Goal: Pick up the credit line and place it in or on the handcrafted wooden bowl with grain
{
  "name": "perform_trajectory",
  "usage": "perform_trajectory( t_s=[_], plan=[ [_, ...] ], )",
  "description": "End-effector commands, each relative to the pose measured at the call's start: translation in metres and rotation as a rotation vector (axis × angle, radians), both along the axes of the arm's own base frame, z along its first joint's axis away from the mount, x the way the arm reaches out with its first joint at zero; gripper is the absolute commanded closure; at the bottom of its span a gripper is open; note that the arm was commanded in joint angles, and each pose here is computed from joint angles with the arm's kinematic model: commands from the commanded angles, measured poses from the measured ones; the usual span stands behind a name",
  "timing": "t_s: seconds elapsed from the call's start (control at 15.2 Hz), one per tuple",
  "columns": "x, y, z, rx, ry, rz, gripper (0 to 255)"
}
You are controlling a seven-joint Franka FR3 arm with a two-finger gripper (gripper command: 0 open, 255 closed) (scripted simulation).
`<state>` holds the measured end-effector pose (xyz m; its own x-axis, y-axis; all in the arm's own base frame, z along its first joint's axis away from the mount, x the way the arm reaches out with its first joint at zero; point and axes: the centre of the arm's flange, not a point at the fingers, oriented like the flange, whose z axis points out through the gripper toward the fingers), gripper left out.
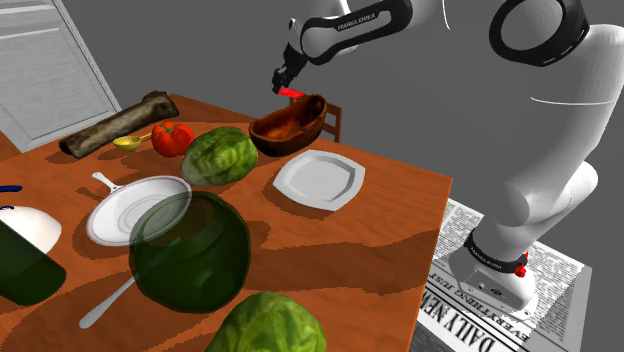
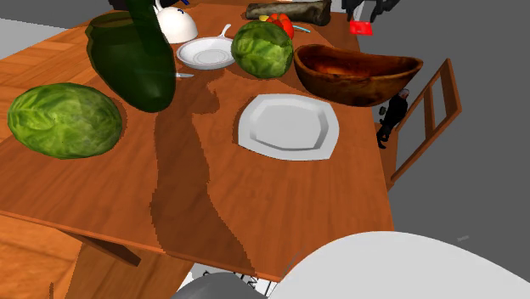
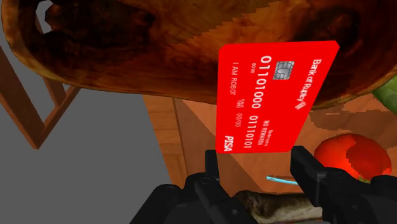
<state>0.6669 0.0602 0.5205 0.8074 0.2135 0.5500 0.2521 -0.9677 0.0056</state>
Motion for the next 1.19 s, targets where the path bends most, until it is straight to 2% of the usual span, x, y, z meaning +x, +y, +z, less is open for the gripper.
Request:
perform_trajectory(
  t_s=[0.0,0.59,1.12],
  plan=[
    [0.0,-0.001,-0.01,0.0,0.0,0.0,255],
    [0.0,-0.001,-0.059,0.0,0.0,0.0,255],
    [0.0,-0.001,-0.059,0.0,0.0,0.0,255]
  ],
)
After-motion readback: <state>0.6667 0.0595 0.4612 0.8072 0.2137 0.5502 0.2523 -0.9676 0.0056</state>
